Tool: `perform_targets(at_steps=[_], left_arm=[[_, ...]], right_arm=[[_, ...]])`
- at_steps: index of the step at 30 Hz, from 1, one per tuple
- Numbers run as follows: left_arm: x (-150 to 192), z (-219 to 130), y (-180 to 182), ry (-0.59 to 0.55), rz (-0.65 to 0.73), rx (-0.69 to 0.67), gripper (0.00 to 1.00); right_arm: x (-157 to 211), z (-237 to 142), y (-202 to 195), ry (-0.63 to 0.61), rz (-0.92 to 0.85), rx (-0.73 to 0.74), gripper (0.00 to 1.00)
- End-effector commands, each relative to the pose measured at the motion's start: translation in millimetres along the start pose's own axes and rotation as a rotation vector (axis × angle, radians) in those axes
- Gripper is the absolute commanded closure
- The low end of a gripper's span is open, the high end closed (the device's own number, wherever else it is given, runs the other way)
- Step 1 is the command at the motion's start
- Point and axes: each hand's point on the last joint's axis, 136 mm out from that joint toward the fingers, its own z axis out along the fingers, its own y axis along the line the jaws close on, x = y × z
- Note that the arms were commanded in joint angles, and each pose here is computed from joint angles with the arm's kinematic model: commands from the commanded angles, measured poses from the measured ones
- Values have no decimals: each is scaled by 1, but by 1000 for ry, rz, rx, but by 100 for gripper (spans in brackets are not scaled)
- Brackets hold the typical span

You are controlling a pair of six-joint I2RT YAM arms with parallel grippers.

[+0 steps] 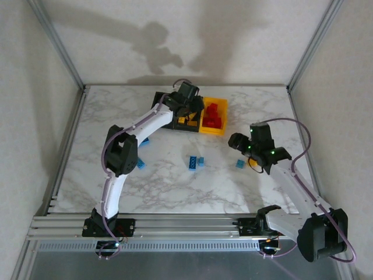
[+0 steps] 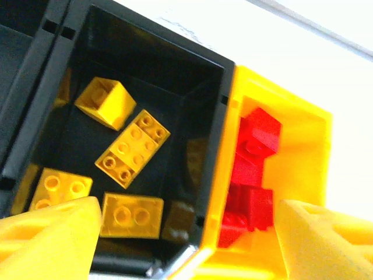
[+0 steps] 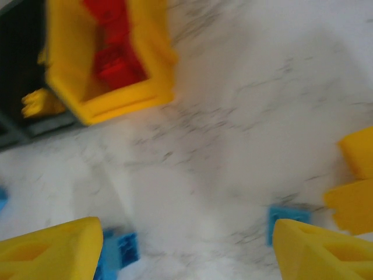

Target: Sort the legos into containers by color

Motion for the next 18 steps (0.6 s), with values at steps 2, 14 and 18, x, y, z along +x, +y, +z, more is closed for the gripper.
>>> perform_targets(at_steps=[2,14,18], left_arm=[[8,-47,-27,-5,67,111,22],[86,-106,-17,73,131,216,21],[106,-111,-6,98,120,221,21]], right_arm=[[-19,7,-52,-25,87,237,23],[-46,42,-101,6,178,410,22],[-41,52,-109,32,191,446,20]])
